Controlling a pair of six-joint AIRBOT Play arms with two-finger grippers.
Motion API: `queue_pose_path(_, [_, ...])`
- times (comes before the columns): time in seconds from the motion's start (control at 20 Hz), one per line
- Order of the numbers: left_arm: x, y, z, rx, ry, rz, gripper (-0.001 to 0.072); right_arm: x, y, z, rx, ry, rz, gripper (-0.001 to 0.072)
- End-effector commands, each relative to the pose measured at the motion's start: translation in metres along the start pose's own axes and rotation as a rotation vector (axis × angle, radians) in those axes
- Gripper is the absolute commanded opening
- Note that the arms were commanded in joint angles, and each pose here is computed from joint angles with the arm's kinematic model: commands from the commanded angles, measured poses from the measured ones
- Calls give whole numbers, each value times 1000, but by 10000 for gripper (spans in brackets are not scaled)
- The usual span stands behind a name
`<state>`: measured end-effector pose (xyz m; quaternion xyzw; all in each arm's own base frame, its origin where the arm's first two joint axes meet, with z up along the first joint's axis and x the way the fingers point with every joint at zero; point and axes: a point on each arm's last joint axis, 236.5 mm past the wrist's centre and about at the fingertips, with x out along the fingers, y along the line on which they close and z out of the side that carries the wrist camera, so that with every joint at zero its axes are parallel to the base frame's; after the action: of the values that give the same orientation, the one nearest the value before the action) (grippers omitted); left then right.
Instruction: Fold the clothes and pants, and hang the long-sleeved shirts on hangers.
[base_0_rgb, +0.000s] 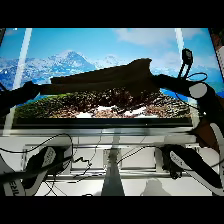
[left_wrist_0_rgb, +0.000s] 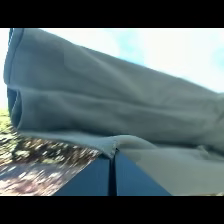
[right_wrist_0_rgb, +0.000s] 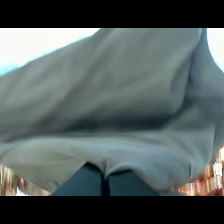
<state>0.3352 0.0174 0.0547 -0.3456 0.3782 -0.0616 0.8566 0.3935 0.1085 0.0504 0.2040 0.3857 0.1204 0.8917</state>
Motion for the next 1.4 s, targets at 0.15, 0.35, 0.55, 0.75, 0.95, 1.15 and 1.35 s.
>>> queue_pose_path(0.15, [77,16,9,-32,-31,23,16,101,-27,53,100,-22,-40,14])
queue_pose_path(0.35, [103,48,8,-63,-42,113,17,128,-34,62,97,-13,-49,14])
queue_pose_path(0.55, [109,55,2,-79,-20,122,29,128,-34,56,81,12,-49,319])
queue_pose_path(0.75, [104,55,8,-17,-35,123,507,122,-38,39,25,94,-66,480])
queue_pose_path(0.95, [73,49,32,160,-108,147,507,98,-62,40,-34,141,-122,480])
queue_pose_path(1.15, [40,65,24,178,-54,203,507,79,-87,31,-44,209,-170,492])
queue_pose_path(1.35, [39,106,-26,131,173,297,647,79,-85,27,-87,230,-172,492])
